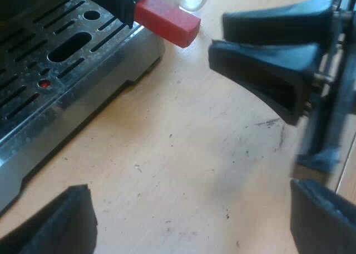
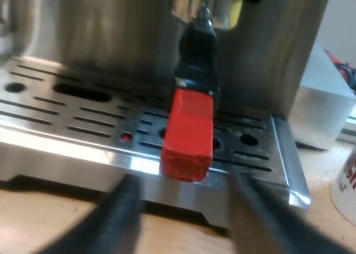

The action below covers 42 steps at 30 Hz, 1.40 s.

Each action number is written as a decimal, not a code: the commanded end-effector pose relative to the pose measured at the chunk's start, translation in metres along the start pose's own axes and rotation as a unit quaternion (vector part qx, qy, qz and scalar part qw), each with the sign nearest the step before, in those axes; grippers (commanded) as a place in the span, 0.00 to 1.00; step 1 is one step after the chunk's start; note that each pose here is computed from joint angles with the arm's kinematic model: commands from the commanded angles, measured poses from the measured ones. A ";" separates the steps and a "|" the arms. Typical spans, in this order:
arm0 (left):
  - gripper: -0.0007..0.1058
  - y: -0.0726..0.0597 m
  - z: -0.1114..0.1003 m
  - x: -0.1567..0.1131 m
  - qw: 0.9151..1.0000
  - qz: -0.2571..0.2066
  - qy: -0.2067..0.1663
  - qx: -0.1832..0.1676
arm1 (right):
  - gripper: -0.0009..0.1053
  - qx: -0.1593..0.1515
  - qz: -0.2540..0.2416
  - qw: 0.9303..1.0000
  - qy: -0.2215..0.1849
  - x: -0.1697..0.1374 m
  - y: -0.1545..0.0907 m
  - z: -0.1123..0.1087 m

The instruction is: Grind coffee beans and then tamp

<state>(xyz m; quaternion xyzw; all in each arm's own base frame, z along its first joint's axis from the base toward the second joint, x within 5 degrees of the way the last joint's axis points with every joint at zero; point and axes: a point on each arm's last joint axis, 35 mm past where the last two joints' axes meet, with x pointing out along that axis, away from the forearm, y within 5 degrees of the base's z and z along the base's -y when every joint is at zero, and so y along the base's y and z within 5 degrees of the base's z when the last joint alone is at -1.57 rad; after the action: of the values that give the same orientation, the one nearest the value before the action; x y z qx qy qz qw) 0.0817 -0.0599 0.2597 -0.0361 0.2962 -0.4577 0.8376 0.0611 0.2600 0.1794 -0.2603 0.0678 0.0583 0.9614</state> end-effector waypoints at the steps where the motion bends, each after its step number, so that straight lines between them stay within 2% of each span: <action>1: 0.70 -0.001 0.001 -0.001 1.000 -0.008 -0.002 0.009 | 0.62 -0.006 0.005 1.000 0.001 -0.004 -0.011 0.007; 5: 0.70 -0.003 0.001 -0.002 1.000 -0.009 -0.009 0.014 | 0.64 -0.001 0.041 0.999 0.008 -0.008 -0.026 0.016; 10: 0.70 -0.012 0.005 -0.017 0.998 -0.010 -0.044 0.040 | 0.64 0.034 0.103 0.994 0.011 -0.015 -0.047 0.030; 14: 0.70 -0.016 0.004 -0.023 0.997 -0.010 -0.063 0.053 | 0.64 0.045 0.114 0.992 0.016 -0.019 -0.057 0.046; 16: 0.70 -0.017 0.004 -0.025 0.996 -0.011 -0.068 0.056 | 0.64 0.054 0.121 0.990 0.037 -0.016 -0.063 0.060; 18: 0.70 -0.017 0.005 -0.025 0.996 -0.011 -0.069 0.057 | 0.64 0.072 0.140 0.985 0.070 -0.011 -0.068 0.065; 20: 0.70 -0.017 0.005 -0.025 0.996 -0.010 -0.069 0.060 | 0.64 0.105 0.142 0.978 0.108 -0.002 -0.077 0.072; 23: 0.70 -0.017 0.005 -0.025 0.996 -0.010 -0.069 0.060 | 0.64 0.148 0.149 0.960 0.185 0.011 -0.091 0.076; 24: 0.70 -0.017 0.005 -0.025 0.996 -0.010 -0.069 0.060 | 0.64 0.160 0.161 0.950 0.212 0.016 -0.095 0.078; 25: 0.70 -0.017 0.005 -0.025 0.996 -0.010 -0.069 0.060 | 0.64 0.166 0.170 0.944 0.227 0.020 -0.098 0.080; 28: 0.70 -0.017 0.005 -0.025 0.996 -0.010 -0.069 0.060 | 0.64 0.187 0.185 0.933 0.246 0.029 -0.103 0.085; 31: 0.70 -0.017 0.005 -0.025 0.996 -0.010 -0.069 0.060 | 0.64 0.194 0.192 0.928 0.254 0.035 -0.101 0.091; 33: 0.70 -0.017 0.005 -0.025 0.996 -0.010 -0.069 0.060 | 0.64 0.193 0.193 0.927 0.256 0.036 -0.100 0.091; 34: 0.70 -0.017 0.005 -0.025 0.996 -0.010 -0.069 0.060 | 0.64 0.192 0.202 0.923 0.264 0.038 -0.097 0.093; 35: 0.70 -0.017 0.005 -0.025 0.996 -0.010 -0.069 0.060 | 0.64 0.192 0.203 0.923 0.265 0.039 -0.097 0.093; 37: 0.70 -0.017 0.004 -0.025 0.996 -0.010 -0.068 0.059 | 0.64 0.179 0.212 0.919 0.280 0.047 -0.089 0.094; 38: 0.70 -0.017 0.004 -0.025 0.996 -0.010 -0.067 0.059 | 0.64 0.172 0.221 0.916 0.288 0.050 -0.086 0.093; 39: 0.70 -0.017 0.004 -0.025 0.996 -0.010 -0.067 0.059 | 0.64 0.173 0.227 0.908 0.308 0.059 -0.084 0.088; 40: 0.70 -0.017 0.004 -0.025 0.996 -0.010 -0.067 0.059 | 0.64 0.168 0.227 0.907 0.312 0.062 -0.082 0.086; 42: 0.70 -0.017 0.004 -0.025 0.996 -0.010 -0.066 0.058 | 0.64 0.149 0.226 0.911 0.311 0.069 -0.081 0.084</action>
<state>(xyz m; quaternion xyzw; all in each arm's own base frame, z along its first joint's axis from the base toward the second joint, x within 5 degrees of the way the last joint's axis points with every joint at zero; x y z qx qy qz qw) 0.0629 -0.0509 0.2755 -0.0233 0.2238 -0.4701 0.8534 0.1446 0.2383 0.2797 -0.0867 0.4276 0.1733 0.8829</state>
